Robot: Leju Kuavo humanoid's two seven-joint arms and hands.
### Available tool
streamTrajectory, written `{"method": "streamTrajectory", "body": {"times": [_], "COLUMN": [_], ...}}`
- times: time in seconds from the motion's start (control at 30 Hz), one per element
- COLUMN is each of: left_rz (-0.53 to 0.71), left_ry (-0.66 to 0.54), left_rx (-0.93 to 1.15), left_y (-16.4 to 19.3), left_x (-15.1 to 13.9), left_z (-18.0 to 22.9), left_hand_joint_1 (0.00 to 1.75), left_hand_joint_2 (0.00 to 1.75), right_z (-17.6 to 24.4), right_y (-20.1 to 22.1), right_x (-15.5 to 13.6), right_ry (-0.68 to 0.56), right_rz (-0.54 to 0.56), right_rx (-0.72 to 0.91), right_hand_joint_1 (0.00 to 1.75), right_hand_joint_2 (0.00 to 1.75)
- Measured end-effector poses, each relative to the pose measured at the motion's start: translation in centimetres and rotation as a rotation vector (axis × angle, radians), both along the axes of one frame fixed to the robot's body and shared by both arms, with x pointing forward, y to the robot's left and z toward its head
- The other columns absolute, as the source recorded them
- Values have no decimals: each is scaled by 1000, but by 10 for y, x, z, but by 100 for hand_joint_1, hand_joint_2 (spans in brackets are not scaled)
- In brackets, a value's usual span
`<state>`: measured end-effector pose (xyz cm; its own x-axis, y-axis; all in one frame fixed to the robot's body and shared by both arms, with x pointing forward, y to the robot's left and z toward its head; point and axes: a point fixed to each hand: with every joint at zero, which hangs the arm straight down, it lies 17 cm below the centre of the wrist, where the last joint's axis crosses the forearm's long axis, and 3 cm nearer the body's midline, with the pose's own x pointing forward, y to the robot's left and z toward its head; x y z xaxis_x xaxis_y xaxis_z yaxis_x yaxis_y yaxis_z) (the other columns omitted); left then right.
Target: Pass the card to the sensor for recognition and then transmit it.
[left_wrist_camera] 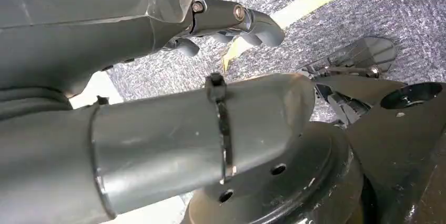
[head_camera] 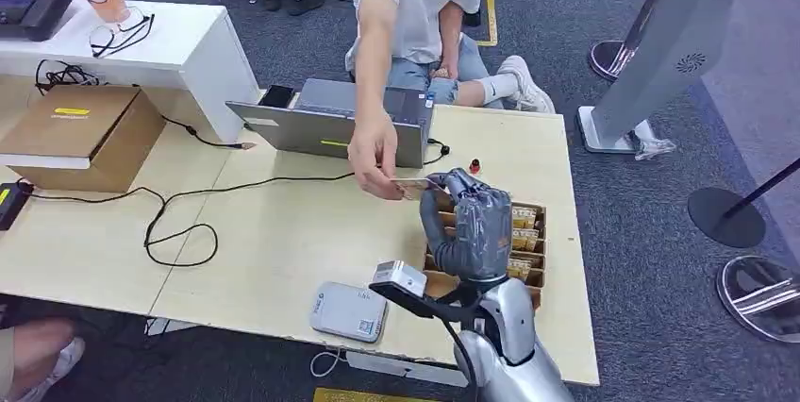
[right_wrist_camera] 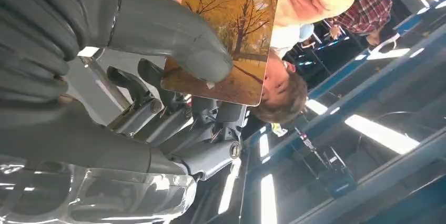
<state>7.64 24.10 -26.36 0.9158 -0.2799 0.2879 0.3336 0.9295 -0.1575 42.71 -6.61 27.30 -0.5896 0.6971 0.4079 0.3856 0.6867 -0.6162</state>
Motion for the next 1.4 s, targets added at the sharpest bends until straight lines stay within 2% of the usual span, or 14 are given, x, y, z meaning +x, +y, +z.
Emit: {"method": "streamTrajectory", "body": {"times": [0.2,0.23,1.4], "left_rz": [0,0,2], "left_ry": [0,0,0], "left_rx": [0,-1,-1], "left_y": [0,0,0], "left_x": [0,0,0], "left_z": [0,0,0], "left_hand_joint_1": [0,0,0], "left_hand_joint_2": [0,0,0], "right_z": [-3,-4,-7], "right_y": [3,3,10], "right_x": [2,2,0], "right_ry": [21,23,35], "right_rz": [10,12,28], "right_rx": [-5,-4,-23], "right_hand_joint_1": [175,0,0], "right_hand_joint_2": [175,175,175]}}
